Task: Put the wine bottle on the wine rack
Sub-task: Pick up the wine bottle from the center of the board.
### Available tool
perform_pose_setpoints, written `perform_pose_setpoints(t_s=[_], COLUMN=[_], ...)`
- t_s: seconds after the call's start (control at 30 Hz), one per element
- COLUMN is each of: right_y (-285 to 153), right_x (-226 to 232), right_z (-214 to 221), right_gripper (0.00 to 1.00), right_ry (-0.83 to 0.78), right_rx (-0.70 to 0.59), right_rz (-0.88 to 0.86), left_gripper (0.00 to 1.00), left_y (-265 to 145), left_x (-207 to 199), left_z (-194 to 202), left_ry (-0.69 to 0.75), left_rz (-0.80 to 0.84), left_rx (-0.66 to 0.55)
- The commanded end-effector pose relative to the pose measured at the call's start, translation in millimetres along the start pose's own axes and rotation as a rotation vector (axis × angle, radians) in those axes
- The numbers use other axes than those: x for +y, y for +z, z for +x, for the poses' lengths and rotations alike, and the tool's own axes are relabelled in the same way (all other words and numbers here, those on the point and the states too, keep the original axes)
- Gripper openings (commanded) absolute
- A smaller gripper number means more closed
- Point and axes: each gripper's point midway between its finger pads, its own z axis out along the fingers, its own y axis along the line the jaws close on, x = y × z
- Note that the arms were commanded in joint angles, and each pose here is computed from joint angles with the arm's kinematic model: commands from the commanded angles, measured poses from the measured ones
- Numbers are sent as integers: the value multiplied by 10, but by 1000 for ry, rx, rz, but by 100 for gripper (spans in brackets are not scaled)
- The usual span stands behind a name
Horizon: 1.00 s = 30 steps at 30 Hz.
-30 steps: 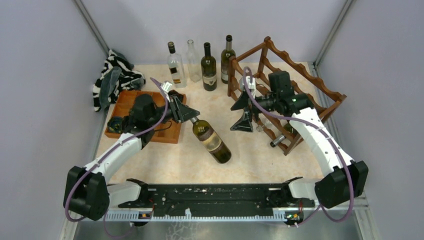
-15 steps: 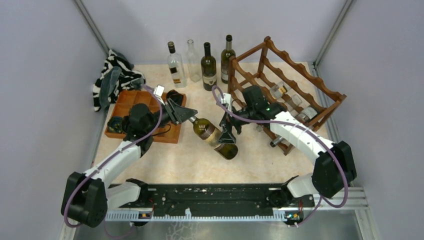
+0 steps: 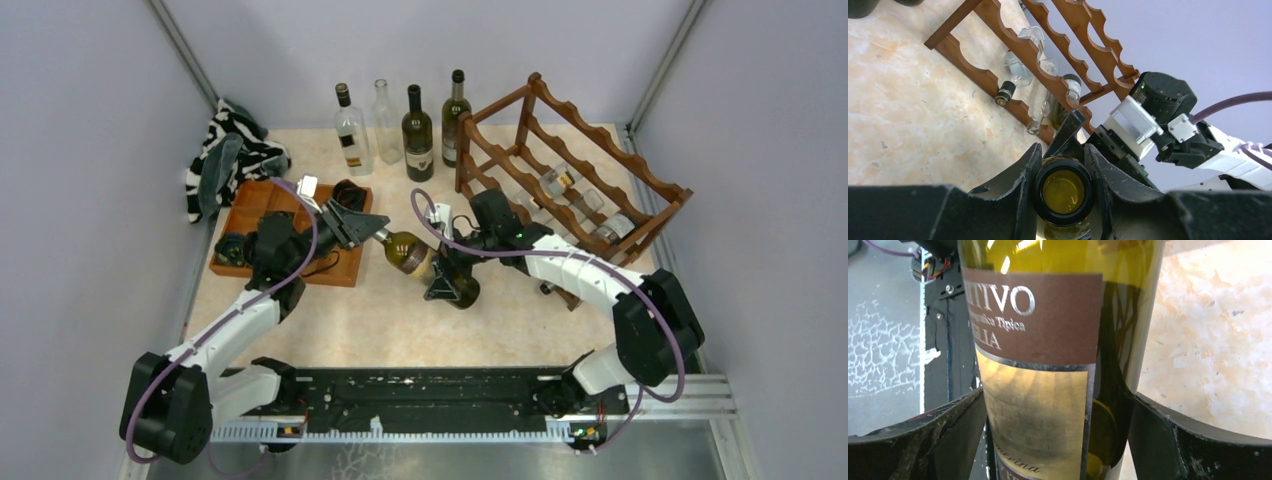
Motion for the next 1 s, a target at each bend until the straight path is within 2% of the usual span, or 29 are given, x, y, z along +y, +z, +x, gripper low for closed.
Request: perform_pose_setpoints(t_s=[0.0,0.13,0.27,0.33,0.37,0.43,0.5,0.53,0.6,0.67,0.73,0.97], right_y=[80,82,85,83,83,77,53,40,-13,-85,-151,-278], right_x=[-11,15,2,-5,-9,-4,24,43,88,135,152,76], right_z=[-87,-74,-66,-88,-97,-103,-126,-128,-163,-173,-135,197], right_gripper=[98,97,78,43,30,13,0,0,0,0,0,0], right_ry=[-61,-78,-94,-98,-101,-111,-128,-142,-181,-209,-240,-433], right_rx=[-48,-52,-52,-54,-54,-46,-42,-37,-38,-50,-49,89], right_rz=[-8,-22,-19,-16,-13,-19,-32,-43,-71,-104,-123,-94], left_gripper=[0,0,0,0,0,0,11,24,59,82,97,99], left_y=[-23,-23,-30,-25,-23,-18,-13,-12,-19,-43,-97,-320], left_x=[-394,-345,-289,-265,-253,-229,-201,-188,-168,-148,-113,110], left_z=[-313,-277,-226,-200,-186,-158,-127,-107,-64,-6,76,192], left_ry=[-22,-41,-69,-78,-81,-85,-85,-82,-62,-33,7,52], left_rz=[133,123,118,117,115,112,107,106,109,115,121,28], left_rx=[-122,-116,-110,-102,-97,-86,-74,-66,-50,-31,7,188])
